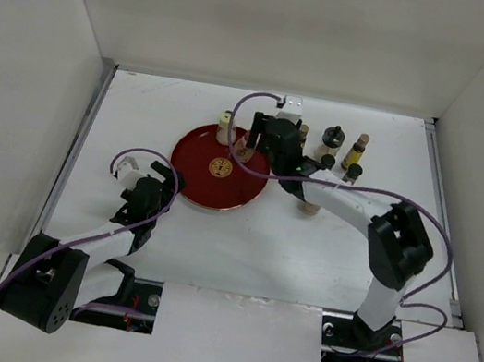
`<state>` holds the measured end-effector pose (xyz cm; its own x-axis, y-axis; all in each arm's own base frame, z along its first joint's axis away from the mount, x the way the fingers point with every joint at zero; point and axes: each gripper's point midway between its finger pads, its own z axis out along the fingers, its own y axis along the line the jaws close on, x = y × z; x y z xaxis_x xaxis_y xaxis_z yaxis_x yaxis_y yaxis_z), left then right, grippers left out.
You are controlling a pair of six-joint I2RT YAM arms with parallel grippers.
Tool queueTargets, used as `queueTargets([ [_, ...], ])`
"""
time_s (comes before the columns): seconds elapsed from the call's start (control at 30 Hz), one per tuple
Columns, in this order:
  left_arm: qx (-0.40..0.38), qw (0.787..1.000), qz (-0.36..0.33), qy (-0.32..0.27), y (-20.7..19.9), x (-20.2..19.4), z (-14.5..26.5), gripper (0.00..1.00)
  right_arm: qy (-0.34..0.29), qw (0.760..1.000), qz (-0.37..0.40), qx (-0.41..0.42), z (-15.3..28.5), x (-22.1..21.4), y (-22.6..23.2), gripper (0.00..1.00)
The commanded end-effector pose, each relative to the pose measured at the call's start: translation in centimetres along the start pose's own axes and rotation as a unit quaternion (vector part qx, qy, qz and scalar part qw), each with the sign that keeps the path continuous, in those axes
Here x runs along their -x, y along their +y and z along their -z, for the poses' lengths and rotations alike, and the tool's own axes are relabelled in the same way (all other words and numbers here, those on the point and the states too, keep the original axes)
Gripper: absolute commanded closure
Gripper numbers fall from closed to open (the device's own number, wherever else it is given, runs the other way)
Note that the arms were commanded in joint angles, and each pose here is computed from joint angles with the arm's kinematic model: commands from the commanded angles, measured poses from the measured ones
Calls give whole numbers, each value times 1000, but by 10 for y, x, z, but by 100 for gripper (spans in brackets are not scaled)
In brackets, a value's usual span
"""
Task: Organize the condiment bottles
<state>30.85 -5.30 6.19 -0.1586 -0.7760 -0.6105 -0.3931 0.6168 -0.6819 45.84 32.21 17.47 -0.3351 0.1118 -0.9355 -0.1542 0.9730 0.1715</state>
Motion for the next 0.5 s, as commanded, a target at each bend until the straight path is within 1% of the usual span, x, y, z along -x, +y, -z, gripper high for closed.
queueTargets([
  [0.0,-28,999,10,-14,-18,10,-1,0,-89,994,-57,36,44,69,8,25],
  [0.13,-30,999,13,-15,-18,11,0,0,-95,992,-79,34,74,65,-15,26],
  [0.2,-36,999,13,-19,-21,13,2,0,-92,993,-76,25,85,61,-30,31],
  [0.23,-36,999,13,-22,-22,14,2,0,-94,993,-75,18,92,60,-39,36],
  [0.3,-33,999,12,-20,-20,13,1,0,-92,993,-69,3,102,55,-57,52],
  [0.37,-35,999,14,-17,-20,11,1,0,-87,994,-63,-16,111,49,-75,65],
  [0.4,-36,999,13,-19,-22,13,2,0,-83,994,-58,-31,116,45,-87,68],
  [0.47,-34,999,11,-21,-21,13,2,0,-71,994,-48,-61,125,36,-111,70],
])
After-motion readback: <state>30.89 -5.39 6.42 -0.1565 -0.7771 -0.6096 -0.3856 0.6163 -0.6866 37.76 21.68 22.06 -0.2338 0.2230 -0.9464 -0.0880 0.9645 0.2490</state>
